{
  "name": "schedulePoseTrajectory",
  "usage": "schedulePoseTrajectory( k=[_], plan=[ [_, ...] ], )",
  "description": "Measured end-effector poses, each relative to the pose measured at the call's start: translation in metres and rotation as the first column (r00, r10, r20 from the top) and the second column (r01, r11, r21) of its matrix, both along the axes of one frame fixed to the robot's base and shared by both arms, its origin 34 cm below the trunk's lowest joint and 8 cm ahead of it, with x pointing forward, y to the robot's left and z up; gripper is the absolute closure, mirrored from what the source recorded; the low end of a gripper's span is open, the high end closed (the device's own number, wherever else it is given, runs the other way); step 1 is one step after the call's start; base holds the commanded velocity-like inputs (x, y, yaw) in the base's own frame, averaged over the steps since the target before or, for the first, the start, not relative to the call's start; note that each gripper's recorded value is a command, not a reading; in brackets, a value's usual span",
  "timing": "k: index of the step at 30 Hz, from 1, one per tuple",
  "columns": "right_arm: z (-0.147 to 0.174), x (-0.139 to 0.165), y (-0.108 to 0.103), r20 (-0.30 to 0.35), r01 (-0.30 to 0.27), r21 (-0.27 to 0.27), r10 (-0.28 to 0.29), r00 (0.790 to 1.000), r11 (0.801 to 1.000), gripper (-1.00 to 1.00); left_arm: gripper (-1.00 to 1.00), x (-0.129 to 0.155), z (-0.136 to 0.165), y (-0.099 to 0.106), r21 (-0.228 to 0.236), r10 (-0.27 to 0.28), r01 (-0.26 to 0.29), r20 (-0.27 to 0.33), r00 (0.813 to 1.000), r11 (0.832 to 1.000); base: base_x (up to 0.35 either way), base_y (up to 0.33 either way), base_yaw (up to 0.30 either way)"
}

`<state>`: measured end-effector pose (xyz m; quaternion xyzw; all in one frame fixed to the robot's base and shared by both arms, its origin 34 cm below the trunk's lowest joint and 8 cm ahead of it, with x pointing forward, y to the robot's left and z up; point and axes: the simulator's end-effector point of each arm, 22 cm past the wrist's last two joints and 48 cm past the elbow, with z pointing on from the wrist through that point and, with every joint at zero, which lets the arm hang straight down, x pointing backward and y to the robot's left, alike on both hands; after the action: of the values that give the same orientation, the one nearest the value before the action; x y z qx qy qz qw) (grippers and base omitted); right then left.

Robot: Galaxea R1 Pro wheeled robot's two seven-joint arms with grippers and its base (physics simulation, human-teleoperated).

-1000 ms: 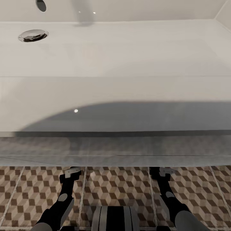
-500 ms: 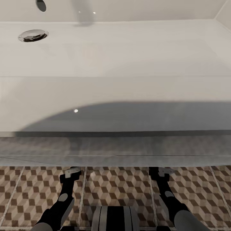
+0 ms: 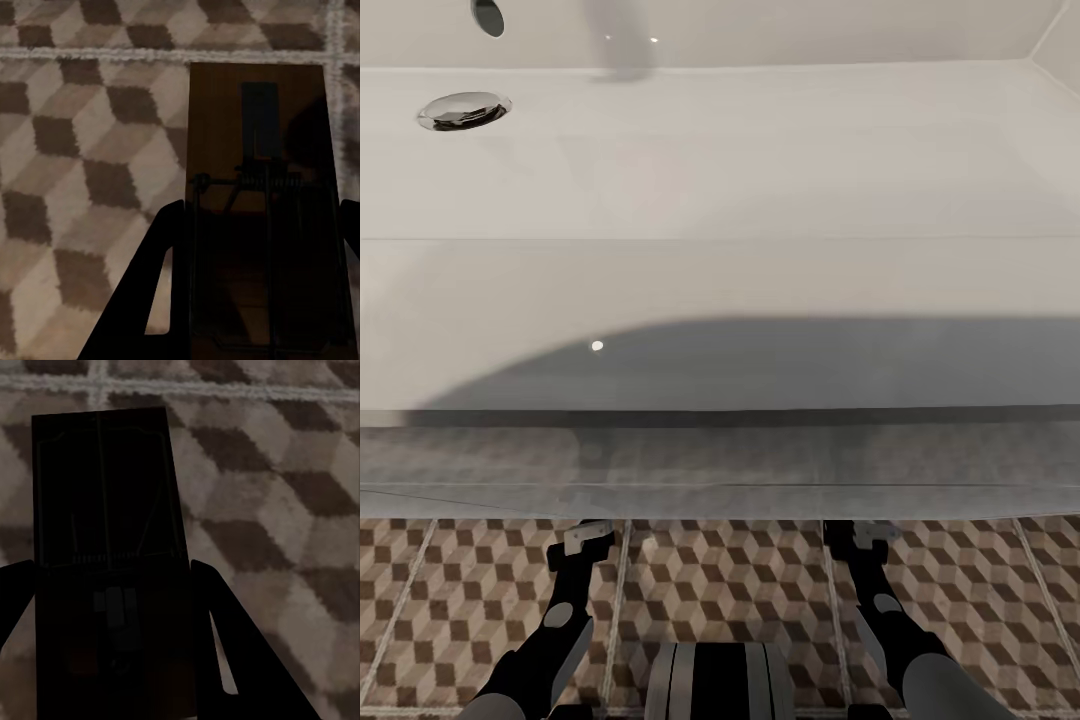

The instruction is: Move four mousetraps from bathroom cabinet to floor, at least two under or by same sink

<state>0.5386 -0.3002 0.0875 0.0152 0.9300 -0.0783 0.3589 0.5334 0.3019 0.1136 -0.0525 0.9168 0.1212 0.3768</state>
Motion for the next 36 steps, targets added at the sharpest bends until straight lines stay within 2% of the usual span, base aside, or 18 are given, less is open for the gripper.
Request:
schedulePoseTrajectory(
  k=[8,13,21,36],
  plan=[
    [0.003,0.012,-0.002,0.011,0.012,-0.004,-0.012,1.000,1.000,1.00,1.00,0.000,0.000,0.000,0.000,0.000,0.000,0.000,1.000,1.000,0.000,0.000,0.000],
    [-0.003,0.007,-0.003,-0.031,0.016,-0.004,-0.016,0.999,1.000,1.00,1.00,0.000,0.000,0.000,0.001,0.000,0.000,0.000,1.000,1.000,0.000,0.000,0.000],
    [-0.005,0.007,-0.003,-0.042,0.019,-0.004,-0.019,0.999,1.000,1.00,1.00,0.000,0.000,0.000,0.002,0.000,0.000,0.000,1.000,1.000,0.000,0.000,0.000],
    [-0.006,0.007,0.008,-0.043,0.013,0.014,-0.013,0.999,1.000,1.00,1.00,0.000,0.000,0.001,0.003,-0.002,0.002,-0.004,1.000,1.000,0.000,0.000,0.000]
  ],
)
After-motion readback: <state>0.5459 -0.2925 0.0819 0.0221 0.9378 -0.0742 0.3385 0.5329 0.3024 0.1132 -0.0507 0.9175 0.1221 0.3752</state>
